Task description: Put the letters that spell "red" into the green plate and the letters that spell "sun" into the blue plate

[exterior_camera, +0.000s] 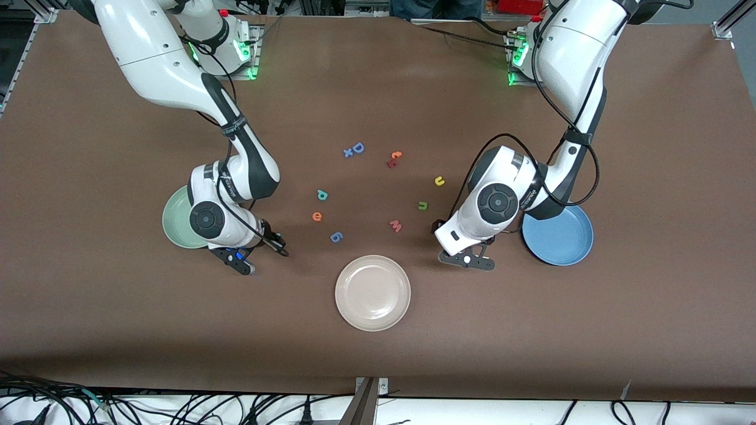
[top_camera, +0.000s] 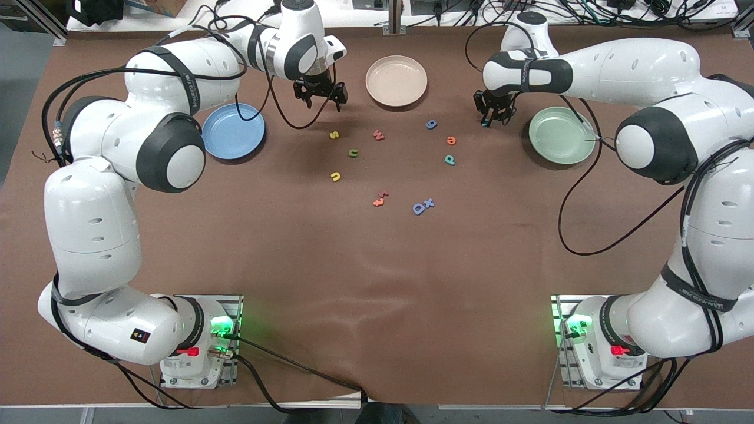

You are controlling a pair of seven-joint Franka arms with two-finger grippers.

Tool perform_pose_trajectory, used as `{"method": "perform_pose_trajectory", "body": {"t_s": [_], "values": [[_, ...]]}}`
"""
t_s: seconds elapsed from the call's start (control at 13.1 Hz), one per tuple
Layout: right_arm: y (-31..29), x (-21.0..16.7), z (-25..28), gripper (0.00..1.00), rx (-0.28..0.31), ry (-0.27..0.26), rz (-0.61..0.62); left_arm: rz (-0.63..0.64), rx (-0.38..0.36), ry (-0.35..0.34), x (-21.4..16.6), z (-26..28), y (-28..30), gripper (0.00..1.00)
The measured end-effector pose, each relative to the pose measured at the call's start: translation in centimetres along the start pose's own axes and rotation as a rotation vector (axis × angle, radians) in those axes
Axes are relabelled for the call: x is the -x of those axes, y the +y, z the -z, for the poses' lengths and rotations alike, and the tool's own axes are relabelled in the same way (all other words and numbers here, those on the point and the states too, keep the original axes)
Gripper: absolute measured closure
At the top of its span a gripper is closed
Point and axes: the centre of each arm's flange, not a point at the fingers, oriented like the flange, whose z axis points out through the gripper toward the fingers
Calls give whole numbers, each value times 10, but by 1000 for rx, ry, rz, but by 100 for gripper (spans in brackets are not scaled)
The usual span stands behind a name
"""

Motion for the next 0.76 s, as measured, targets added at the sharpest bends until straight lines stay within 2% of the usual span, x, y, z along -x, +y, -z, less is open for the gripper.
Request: {"method": "perform_pose_trajectory", "body": {"t_s": [0.31,0.46,0.76], "values": [[0,0,2,83,-1,1,-2,97,-13,-3,2,-6,4,2],[0,0,14,83,7,-7,-1,121,-64,16,6,-9,17,2],[34,-19,92,83,59,-47,1,123,-81,31,15,-21,35,2]]}}
